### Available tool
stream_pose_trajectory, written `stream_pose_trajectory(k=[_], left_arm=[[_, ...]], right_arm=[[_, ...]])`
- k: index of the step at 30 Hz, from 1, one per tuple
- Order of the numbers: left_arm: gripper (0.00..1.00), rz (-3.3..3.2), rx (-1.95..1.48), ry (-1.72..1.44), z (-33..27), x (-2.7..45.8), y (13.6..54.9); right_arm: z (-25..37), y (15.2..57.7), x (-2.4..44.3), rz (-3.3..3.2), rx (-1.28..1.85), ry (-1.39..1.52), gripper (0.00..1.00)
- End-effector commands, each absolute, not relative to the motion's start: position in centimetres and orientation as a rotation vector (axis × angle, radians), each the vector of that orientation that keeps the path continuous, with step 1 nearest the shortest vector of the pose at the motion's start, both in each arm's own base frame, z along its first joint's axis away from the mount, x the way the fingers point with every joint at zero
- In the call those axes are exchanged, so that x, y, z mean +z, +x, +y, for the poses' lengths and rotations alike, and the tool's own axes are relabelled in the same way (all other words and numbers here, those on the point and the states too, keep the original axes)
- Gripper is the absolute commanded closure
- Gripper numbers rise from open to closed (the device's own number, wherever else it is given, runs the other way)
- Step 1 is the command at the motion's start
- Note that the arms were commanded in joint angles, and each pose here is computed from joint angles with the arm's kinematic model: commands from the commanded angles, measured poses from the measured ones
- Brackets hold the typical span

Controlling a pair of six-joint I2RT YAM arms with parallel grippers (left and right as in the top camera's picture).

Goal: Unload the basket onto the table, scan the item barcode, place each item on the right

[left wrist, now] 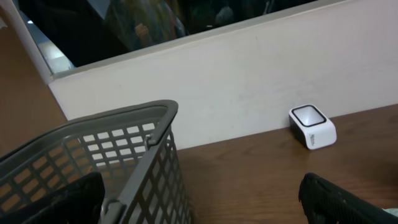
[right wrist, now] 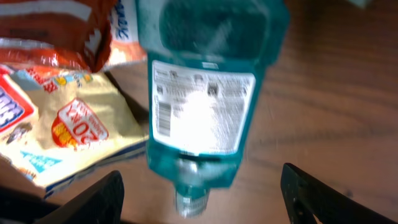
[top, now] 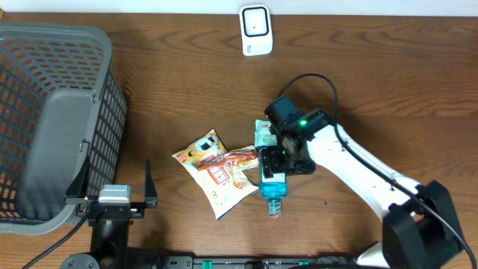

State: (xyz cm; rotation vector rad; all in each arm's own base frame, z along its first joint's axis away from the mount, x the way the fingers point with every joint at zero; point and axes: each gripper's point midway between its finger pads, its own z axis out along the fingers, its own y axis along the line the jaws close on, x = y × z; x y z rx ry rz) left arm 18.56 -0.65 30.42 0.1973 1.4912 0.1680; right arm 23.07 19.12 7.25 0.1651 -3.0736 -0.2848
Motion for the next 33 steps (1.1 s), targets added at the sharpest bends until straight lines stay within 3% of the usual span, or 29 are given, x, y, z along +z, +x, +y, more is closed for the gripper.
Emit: stream_pose_trajectory(k=[1,4,5,6,12,24,27,30,33], left_arm=[[0.0,1.477,0.141,0.195,-0.9,30.8,18.4],[0.0,1.477,0.141,0.195,-0.9,30.8,18.4],[0.0,1.477,0.141,0.195,-0.9,30.8,18.4],[0.0,1.477,0.141,0.195,-0.9,30.8,18.4],[0.0,1.478,0.141,0.196,-0.9,30.8,18.4],[0.0,1.484,0.142,0.197,-0.9,30.7,18.4],[0.0,1.484,0.142,0.197,-0.9,30.7,18.4],[0.0,1.483,0.142,0.196,-0.9,30.7,18.4],[0.0,1.484,0.141,0.197,-0.9,30.7,18.4]], right_arm=[[18.9,23.2,10.7,-3.159,-0.367,0.116,0.23],[18.2,22.5,12.8,-3.232,-0.442,0.14,0.14],[18.0,22.1,13.1,-3.253,-0.47,0.147,0.02],[17.4,20.8,12.3,-3.272,-0.534,0.144,0.01],[21.0,19.4,8.6,-3.189,-1.001,0.244,0.01],[18.3,19.0,0.6,-3.172,-0.63,0.104,0.01],[18.4,18.5,-1.1,-3.125,-0.595,0.102,0.05],[18.2,18.2,-2.8,-3.093,-0.547,0.091,0.23],[18.3,18.2,-3.3,-3.084,-0.543,0.105,0.32]])
